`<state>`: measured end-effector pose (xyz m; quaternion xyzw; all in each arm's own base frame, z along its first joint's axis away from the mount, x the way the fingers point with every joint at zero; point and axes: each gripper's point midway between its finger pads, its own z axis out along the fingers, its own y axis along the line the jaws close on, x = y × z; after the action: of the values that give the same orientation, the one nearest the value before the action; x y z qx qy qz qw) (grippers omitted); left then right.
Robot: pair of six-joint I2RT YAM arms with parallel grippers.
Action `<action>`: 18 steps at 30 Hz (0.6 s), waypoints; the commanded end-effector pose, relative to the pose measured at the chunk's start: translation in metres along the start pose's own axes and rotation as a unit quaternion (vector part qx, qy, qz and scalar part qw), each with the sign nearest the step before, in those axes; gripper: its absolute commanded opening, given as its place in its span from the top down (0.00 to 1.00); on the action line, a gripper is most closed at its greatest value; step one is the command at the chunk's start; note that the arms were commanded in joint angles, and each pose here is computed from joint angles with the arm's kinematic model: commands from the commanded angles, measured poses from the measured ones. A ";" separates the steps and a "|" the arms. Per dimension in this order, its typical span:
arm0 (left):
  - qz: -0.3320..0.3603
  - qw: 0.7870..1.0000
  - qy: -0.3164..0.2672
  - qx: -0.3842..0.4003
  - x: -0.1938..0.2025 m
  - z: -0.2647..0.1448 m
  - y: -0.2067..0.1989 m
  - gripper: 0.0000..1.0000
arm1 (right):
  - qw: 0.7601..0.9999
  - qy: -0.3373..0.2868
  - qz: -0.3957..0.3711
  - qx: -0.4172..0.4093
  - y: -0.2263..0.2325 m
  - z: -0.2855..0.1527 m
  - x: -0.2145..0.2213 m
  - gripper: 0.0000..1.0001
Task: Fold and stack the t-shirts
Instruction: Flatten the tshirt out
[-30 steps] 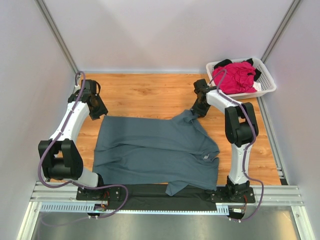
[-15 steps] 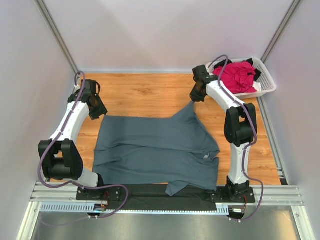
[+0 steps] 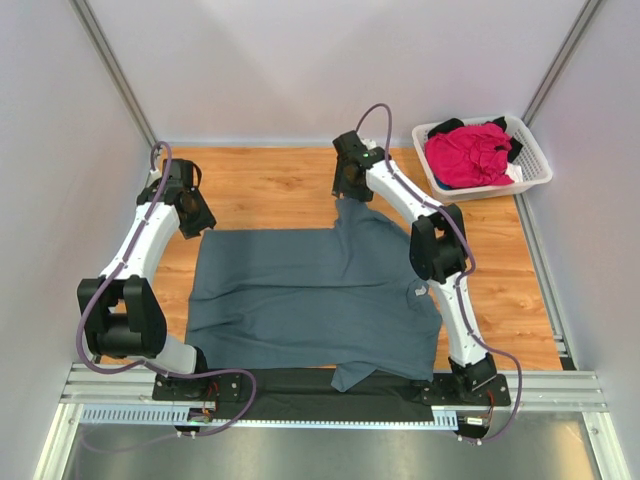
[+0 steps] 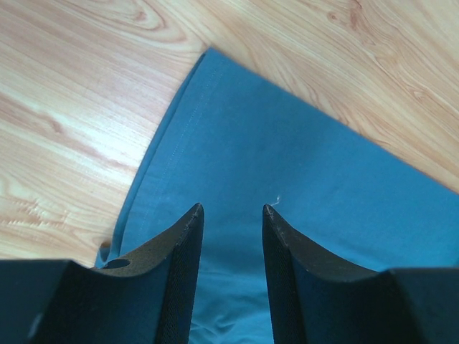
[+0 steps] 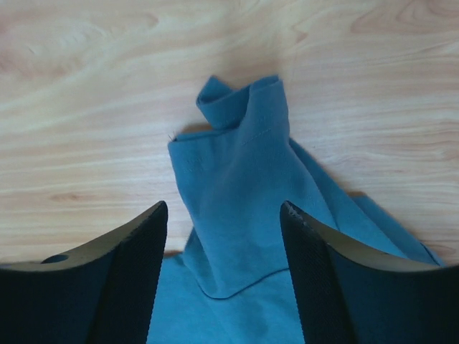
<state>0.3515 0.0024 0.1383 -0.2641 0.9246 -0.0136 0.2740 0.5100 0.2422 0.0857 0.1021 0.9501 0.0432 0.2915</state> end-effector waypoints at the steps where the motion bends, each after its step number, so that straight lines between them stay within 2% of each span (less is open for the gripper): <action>1: 0.014 1.000 -0.005 -0.001 -0.002 0.003 0.000 0.54 | 0.999 -0.022 -0.039 -0.014 0.003 -0.022 -0.022 0.33; 3: 0.014 1.000 -0.002 0.001 -0.001 0.005 -0.001 0.54 | 0.998 -0.032 -0.045 -0.019 0.001 -0.032 -0.030 0.26; 5: 0.014 1.000 0.003 0.008 0.000 0.007 -0.004 0.54 | 0.998 -0.049 -0.034 -0.023 -0.006 -0.050 -0.045 0.23; 8: 0.012 1.000 0.007 0.027 0.001 0.008 -0.012 0.54 | 0.999 -0.040 -0.013 -0.006 -0.033 -0.059 -0.047 0.23; 12: 0.018 0.998 0.001 0.058 -0.004 0.008 -0.023 0.52 | 0.999 -0.025 -0.029 0.017 -0.068 -0.055 -0.033 0.29; 14: 0.049 0.995 0.001 0.088 -0.001 0.002 -0.043 0.51 | 0.998 -0.007 -0.066 0.023 -0.079 -0.047 -0.017 0.35; 17: 0.084 0.987 -0.011 0.136 -0.004 -0.005 -0.072 0.48 | 0.995 -0.004 -0.103 0.016 -0.085 -0.039 -0.007 0.38; 18: 0.100 0.980 -0.017 0.169 -0.002 -0.009 -0.091 0.45 | 0.994 -0.012 -0.106 0.008 -0.084 -0.037 -0.009 0.39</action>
<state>0.3665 -0.0392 0.1350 -0.1947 0.9371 -0.0773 0.2791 0.4779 0.1462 0.1041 0.0633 0.9590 -0.0078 0.2761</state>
